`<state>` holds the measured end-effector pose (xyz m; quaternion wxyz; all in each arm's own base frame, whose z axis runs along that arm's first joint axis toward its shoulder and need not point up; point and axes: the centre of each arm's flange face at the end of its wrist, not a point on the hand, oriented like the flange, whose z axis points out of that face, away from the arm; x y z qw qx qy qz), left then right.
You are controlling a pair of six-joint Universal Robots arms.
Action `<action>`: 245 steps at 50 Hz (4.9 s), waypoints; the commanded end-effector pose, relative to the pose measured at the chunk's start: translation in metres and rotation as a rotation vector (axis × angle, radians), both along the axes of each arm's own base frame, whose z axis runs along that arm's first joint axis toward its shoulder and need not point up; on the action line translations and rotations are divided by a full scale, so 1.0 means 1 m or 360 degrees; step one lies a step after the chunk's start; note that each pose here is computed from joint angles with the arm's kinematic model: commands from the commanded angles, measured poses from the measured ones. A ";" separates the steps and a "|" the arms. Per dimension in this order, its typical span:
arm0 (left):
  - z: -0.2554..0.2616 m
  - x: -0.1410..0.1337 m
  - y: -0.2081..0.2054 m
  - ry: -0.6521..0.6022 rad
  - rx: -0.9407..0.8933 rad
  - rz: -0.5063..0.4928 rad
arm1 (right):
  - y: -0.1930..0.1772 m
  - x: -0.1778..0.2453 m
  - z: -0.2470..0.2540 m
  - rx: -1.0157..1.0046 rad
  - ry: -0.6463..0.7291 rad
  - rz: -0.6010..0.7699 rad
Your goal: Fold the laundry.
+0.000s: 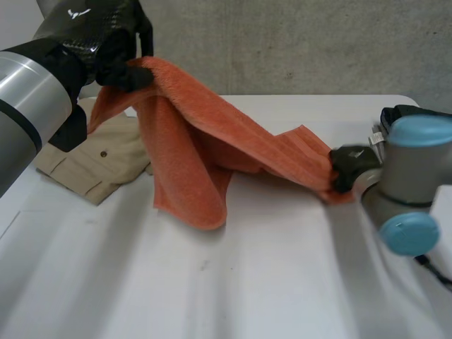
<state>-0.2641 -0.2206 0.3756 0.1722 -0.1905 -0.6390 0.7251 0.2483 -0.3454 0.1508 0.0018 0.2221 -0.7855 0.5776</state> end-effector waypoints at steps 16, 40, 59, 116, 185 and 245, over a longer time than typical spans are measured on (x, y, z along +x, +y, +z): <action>-0.147 0.024 -0.061 -0.0405 0.0592 0.0067 | 0.019 -0.068 0.101 0.0281 0.0364 0.0336; 0.040 -0.002 -0.148 0.0347 -0.1008 0.0274 | -0.061 -0.030 0.268 -0.1544 -0.0091 0.0030; -0.217 0.015 -0.103 -0.0194 0.0069 0.0182 | -0.037 -0.032 0.045 -0.0242 0.0184 0.0356; -0.244 0.060 -0.070 -0.0438 0.0692 0.0181 | 0.015 -0.095 -0.024 0.0253 0.0150 0.0127; -0.183 0.048 -0.067 -0.1235 0.0376 0.0086 | -0.004 -0.117 0.045 0.0529 0.0522 0.0279; -0.226 -0.015 -0.239 -0.0867 -0.0426 0.0416 | -0.142 -0.065 -0.024 -0.0745 0.0227 -0.0023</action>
